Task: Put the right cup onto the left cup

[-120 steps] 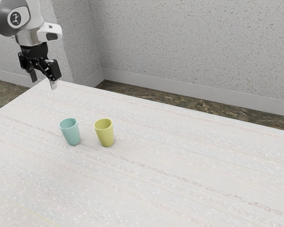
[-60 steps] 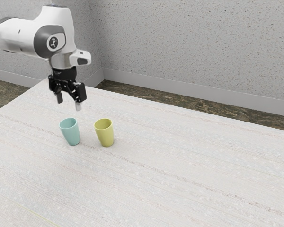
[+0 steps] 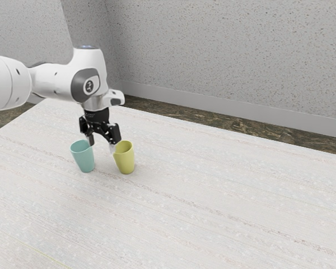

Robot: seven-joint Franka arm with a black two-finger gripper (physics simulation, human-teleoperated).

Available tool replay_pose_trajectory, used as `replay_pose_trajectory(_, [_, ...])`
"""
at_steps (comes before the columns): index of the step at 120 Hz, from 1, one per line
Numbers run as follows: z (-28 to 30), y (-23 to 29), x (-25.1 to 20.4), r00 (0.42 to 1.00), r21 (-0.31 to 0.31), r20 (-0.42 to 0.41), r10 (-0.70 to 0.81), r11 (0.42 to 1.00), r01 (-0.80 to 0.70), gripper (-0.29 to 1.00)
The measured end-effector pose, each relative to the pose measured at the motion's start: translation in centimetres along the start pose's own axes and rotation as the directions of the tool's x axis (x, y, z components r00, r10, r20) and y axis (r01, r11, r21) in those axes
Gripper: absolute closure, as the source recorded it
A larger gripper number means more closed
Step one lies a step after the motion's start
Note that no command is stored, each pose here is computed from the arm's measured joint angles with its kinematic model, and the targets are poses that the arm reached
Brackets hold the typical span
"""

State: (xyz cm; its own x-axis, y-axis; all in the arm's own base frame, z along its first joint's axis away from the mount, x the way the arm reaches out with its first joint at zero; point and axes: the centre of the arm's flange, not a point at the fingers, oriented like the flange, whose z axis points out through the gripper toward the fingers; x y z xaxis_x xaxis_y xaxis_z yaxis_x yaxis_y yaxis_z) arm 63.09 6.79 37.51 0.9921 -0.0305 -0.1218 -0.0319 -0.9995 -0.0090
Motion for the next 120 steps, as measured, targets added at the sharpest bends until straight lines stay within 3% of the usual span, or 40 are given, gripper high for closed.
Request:
replay_pose_trajectory(20, [0.2,0.0,2.8,0.998,0.017,-0.054,0.027,0.999,-0.027,0.00])
replay_pose_trajectory(120, [4.4,-3.5,7.8,0.987,0.070,-0.116,0.112,0.992,-0.104,0.00])
